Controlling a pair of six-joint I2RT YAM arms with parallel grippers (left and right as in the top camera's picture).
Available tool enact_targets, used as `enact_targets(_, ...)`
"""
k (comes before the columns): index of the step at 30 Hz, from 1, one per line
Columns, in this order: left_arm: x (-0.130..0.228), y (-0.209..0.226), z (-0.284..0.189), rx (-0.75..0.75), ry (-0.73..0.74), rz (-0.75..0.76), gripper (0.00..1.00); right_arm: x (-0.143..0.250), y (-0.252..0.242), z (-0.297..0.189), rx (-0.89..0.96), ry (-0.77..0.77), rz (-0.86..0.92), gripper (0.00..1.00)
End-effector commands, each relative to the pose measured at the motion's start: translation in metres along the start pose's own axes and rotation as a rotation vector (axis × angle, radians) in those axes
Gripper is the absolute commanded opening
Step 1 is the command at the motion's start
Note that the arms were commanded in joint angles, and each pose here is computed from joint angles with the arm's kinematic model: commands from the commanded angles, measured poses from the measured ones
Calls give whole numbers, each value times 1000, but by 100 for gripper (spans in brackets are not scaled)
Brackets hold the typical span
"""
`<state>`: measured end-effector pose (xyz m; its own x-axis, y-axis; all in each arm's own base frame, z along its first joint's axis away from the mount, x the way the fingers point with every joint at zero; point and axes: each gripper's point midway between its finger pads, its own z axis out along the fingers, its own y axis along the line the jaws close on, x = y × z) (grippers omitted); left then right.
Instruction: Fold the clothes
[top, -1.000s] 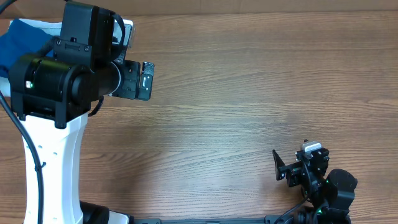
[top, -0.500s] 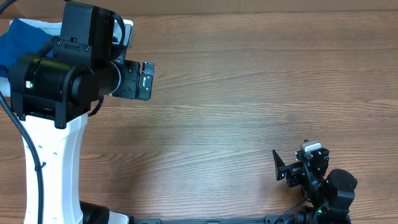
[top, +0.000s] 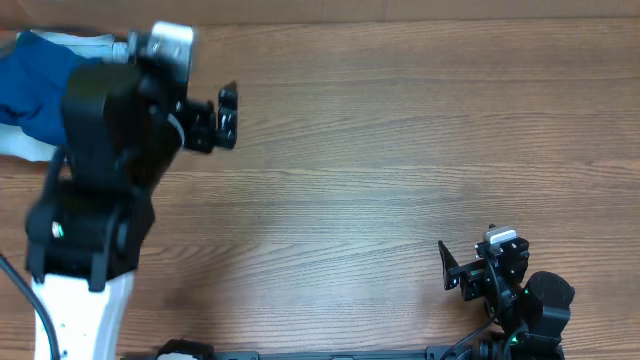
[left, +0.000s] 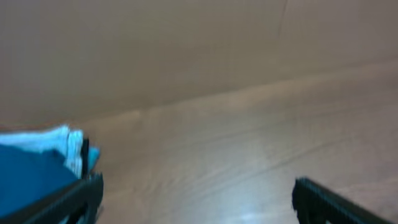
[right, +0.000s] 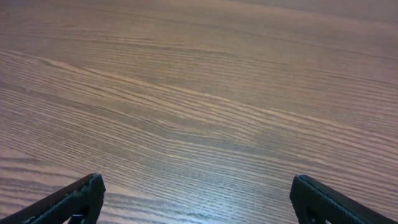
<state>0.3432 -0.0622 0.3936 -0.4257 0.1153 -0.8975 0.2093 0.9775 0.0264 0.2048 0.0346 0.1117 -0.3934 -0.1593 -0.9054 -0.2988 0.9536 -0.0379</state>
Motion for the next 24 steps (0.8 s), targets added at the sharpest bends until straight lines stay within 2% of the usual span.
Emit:
enact_targets(1, 50, -7, -1, 87, -14, 23, 100, 3, 1, 2, -5, -1, -2, 100)
enact_targets(10, 165, -13, -14, 73, -73, 21, 100, 3, 1, 2, -5, -1, -2, 100)
enact_targets(20, 238, -18, 3, 80, -156, -63, 100, 3, 1, 2, -5, -1, -2, 100)
enact_targets(24, 249, -18, 2, 74, -179, -56, 100, 3, 1, 2, -5, -1, -2, 100)
